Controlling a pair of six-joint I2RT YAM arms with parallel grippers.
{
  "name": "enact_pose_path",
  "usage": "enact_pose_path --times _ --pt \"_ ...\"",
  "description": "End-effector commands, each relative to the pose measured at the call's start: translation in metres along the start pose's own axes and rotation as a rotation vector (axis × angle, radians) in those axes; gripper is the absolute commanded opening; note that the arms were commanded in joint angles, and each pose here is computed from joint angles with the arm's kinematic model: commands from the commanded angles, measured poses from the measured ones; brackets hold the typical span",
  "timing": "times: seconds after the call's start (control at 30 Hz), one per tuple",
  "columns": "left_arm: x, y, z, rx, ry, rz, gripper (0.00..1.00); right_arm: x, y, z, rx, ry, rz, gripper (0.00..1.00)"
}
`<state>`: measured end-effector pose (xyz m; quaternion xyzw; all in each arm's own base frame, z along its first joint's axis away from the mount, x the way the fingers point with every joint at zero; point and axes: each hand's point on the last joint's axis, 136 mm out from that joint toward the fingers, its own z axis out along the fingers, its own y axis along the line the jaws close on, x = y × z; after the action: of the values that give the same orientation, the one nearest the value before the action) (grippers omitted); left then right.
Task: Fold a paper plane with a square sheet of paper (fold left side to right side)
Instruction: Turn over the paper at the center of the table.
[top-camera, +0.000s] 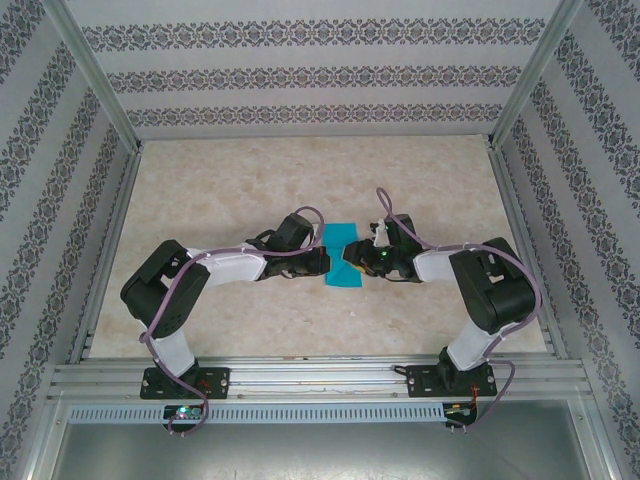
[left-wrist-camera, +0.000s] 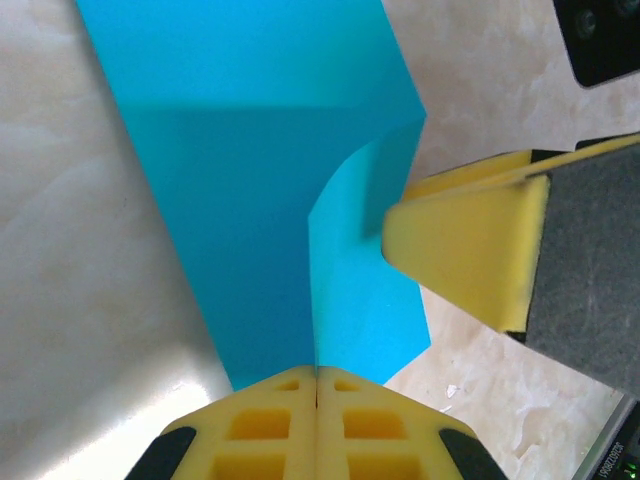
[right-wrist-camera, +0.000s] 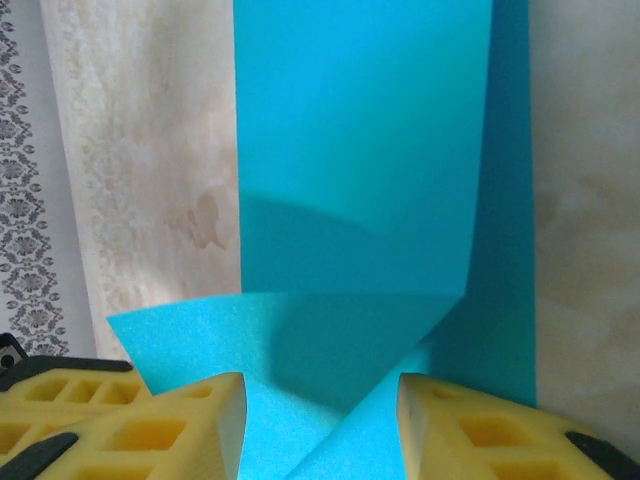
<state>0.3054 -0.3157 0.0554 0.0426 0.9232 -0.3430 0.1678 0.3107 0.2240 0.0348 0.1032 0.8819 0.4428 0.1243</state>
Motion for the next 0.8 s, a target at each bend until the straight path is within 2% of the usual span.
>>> enact_pose_path --times 0.0,0.23,0.77 --pt "-0.012 -0.002 -0.007 0.014 -0.049 -0.005 0.00 -0.007 0.018 0.008 -0.062 -0.017 -0.010 0.42" --pt "-0.009 0.002 -0.005 0.005 -0.040 -0.012 0.00 -0.010 0.022 0.013 -0.080 -0.027 -0.002 0.34" --pt "-0.011 0.006 -0.016 0.001 -0.073 -0.022 0.00 -0.022 0.014 0.015 -0.053 -0.053 -0.012 0.34"
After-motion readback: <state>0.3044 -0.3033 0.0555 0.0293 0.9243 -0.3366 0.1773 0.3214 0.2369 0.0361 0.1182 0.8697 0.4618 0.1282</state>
